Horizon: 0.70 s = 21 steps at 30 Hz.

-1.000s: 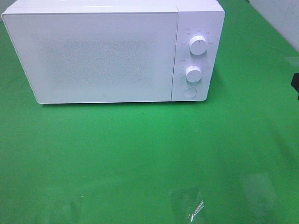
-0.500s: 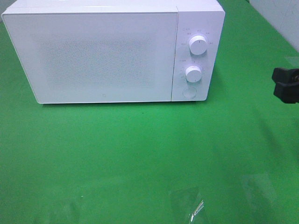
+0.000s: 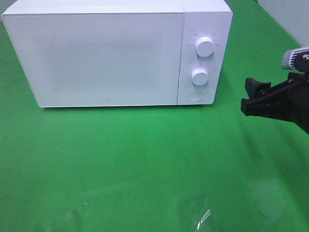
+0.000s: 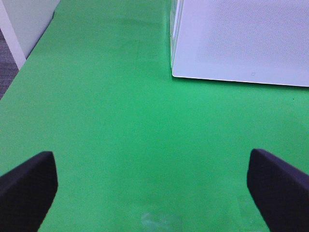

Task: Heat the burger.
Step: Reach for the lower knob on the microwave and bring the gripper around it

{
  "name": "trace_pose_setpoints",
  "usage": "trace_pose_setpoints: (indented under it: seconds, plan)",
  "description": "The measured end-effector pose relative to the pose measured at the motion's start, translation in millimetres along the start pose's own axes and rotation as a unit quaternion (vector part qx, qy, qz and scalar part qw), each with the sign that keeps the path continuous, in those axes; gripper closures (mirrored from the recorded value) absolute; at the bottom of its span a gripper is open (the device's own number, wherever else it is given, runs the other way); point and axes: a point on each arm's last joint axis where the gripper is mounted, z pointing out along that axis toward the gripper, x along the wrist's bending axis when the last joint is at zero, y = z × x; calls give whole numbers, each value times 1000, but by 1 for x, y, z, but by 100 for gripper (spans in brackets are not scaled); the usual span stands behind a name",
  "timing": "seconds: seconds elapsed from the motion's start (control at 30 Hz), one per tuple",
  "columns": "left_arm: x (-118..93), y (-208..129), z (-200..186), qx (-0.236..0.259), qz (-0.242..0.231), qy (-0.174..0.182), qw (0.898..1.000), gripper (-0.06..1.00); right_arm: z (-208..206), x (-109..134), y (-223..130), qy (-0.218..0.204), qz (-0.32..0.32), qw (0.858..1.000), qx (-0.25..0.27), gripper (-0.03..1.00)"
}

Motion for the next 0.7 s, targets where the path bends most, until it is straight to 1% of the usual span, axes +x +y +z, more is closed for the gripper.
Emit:
trace_pose_setpoints:
  seconds: [0.07,0.17,0.2,0.23,0.3,0.33,0.37,0.47,0.5,0.7]
  plan:
    - [0,0,0,0,0,0,1000,-4,-3,14,-4,3,0,1000,-1,22]
    - [0,0,0,0,0,0,1000,-4,-4,17,-5,3,-1,1000,0,22]
    - [0,0,0,0,0,0,1000,-4,-6,24,-6,4,0,1000,2,22]
    - [0,0,0,0,0,0,1000,-4,-6,24,-6,4,0,1000,2,22]
    - [0,0,0,0,0,0,1000,-4,-4,36,-3,-8,-1,1000,1,22]
    - [0,0,0,0,0,0,1000,-4,-4,36,-3,-8,-1,1000,1,22]
    - [0,0,0,0,0,0,1000,-4,-2,44,-2,-12,-6,1000,3,22]
    - [0,0,0,0,0,0,1000,-4,-1,47,-2,-13,-6,1000,5,22]
    - [0,0,0,0,0,0,1000,-4,2,54,-2,-10,-11,1000,7,22]
    - [0,0,0,0,0,0,1000,-4,15,69,-6,-8,-15,1000,14,22]
